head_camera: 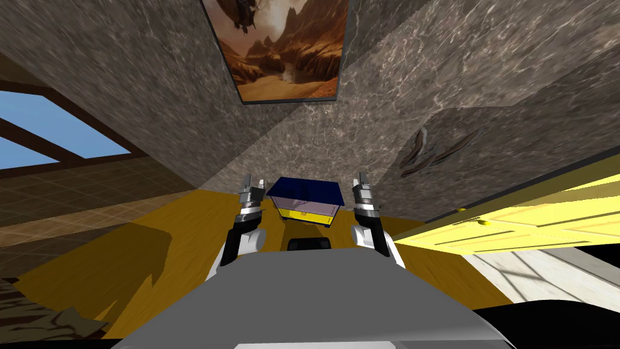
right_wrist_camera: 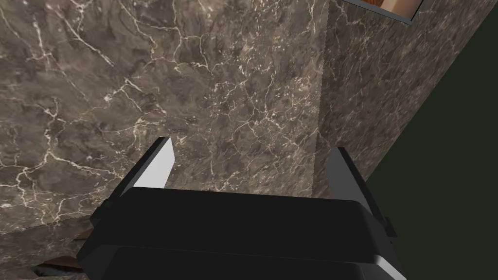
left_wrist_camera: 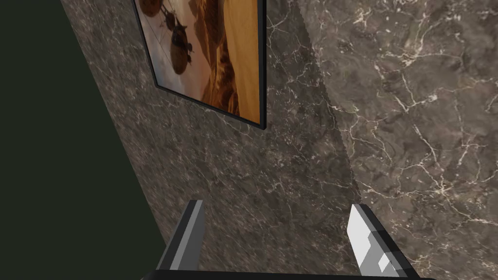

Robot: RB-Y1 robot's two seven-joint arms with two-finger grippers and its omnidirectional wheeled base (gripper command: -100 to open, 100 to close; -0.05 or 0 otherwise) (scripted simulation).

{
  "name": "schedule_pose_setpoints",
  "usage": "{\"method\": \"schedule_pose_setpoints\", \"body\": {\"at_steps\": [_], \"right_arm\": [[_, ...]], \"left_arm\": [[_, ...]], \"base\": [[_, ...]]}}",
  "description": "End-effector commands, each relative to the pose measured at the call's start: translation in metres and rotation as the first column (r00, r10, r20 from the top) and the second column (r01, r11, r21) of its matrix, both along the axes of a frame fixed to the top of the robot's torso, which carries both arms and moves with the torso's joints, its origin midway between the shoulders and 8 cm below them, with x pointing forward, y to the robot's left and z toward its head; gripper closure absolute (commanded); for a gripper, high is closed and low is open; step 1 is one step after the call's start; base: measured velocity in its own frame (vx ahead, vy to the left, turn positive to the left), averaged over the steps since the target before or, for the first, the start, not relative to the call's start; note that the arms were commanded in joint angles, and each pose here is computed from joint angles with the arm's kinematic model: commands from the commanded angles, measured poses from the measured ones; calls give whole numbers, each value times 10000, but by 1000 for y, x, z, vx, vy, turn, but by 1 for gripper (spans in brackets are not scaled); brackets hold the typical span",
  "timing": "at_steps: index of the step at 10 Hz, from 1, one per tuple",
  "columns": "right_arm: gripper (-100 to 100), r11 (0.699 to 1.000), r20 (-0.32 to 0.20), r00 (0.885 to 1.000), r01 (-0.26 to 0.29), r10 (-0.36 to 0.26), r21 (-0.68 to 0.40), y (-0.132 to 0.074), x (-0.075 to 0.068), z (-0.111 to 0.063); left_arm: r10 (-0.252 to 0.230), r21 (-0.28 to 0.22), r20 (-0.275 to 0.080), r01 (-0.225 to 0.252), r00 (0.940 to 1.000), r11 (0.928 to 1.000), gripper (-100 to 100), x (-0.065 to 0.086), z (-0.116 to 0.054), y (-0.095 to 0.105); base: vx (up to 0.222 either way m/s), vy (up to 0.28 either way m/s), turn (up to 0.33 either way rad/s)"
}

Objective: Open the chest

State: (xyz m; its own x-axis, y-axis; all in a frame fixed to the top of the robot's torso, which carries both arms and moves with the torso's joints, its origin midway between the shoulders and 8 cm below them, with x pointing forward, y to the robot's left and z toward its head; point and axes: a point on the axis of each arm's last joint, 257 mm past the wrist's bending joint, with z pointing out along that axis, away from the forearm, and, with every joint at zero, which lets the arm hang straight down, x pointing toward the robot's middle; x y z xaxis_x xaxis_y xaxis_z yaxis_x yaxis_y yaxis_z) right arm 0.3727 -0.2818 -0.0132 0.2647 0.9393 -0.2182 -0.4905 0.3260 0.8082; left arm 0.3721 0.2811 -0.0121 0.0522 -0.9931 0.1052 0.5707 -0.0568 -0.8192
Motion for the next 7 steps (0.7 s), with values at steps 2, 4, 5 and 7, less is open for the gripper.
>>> {"method": "schedule_pose_setpoints", "body": {"at_steps": [2,4,5,7], "right_arm": [[0,10000,1,10000,0,0,0,0,0,0],[0,10000,2,10000,0,0,-1,0,0,0],[0,10000,3,10000,0,0,-1,0,0,0],[0,10000,4,10000,0,0,-1,0,0,0]], "left_arm": [[0,0,1,0,10000,10000,0,0,0,0],[0,1,2,0,10000,10000,0,0,0,0],[0,1,3,0,10000,10000,0,0,0,0],[0,1,4,0,10000,10000,0,0,0,0]], "base": [[0,0,0],[0,0,0],[0,0,0],[0,0,0]]}}
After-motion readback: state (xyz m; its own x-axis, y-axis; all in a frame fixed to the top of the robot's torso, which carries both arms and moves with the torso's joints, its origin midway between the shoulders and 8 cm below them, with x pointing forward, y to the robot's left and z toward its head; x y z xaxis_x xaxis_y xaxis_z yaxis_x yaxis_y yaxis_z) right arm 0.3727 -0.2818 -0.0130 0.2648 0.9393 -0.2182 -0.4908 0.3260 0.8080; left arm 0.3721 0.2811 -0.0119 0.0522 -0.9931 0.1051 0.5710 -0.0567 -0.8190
